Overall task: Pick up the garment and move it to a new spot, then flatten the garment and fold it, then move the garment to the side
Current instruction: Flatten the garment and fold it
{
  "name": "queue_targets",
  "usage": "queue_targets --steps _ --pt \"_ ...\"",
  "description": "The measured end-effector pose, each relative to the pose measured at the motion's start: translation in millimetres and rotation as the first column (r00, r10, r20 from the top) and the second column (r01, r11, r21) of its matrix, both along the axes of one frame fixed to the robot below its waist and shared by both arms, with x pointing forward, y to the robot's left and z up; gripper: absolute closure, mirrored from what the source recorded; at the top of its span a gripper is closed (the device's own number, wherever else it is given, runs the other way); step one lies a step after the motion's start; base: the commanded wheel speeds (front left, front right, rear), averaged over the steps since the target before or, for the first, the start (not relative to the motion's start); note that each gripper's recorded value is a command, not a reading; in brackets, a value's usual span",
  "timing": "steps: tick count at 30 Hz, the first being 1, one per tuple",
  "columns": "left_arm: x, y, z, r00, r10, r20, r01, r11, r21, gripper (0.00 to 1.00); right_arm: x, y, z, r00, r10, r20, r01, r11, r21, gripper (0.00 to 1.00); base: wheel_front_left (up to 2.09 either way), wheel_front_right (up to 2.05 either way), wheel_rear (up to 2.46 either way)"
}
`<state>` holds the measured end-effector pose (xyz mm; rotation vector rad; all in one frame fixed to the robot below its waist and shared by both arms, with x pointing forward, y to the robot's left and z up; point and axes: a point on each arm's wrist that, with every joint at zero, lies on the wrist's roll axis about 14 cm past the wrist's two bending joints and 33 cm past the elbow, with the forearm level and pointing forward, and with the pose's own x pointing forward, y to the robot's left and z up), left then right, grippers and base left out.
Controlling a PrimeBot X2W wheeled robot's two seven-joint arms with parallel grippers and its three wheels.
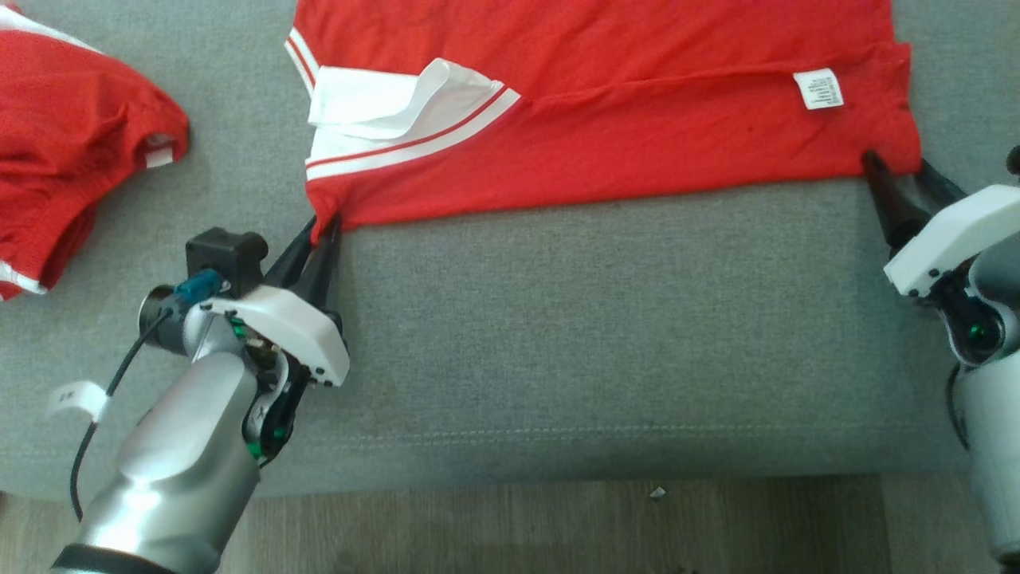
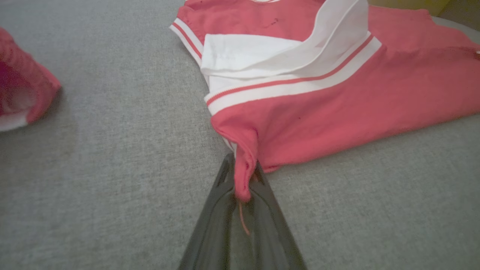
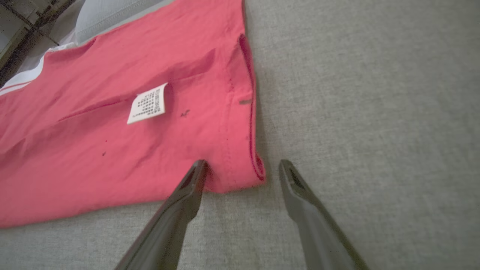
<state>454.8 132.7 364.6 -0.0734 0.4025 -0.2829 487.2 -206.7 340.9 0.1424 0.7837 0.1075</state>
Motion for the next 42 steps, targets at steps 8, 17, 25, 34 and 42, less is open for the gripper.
queue_targets --steps 8,17,25,34,42 --pt "4 0 4 1.000 -0.008 0.012 0.007 1.000 0.005 1.00 3 2 2 0.998 0.048 -0.030 -0.049 0.999 -0.020 1.00 0.00 0.00 0.00" --pt "-13 -6 20 0.998 -0.051 0.041 0.052 0.998 -0.029 1.00 -23 -18 14 0.999 0.023 -0.035 -0.023 1.000 0.001 1.00 0.00 0.00 0.00" --pt "-66 -15 20 0.995 -0.079 -0.061 0.073 0.993 -0.093 1.00 -75 -33 12 0.994 0.022 -0.106 -0.021 1.000 0.011 1.00 0.00 0.00 0.00" --pt "-98 -21 14 0.981 -0.094 -0.172 0.077 0.991 -0.105 0.00 -102 -46 9 0.984 0.080 -0.158 -0.100 0.988 -0.119 0.00 0.00 0.00 0.00" --pt "-92 -10 23 0.978 -0.084 -0.193 0.075 0.996 -0.054 0.00 -72 -35 53 0.994 0.105 0.033 -0.098 0.979 -0.179 0.00 0.00 0.00 0.00"
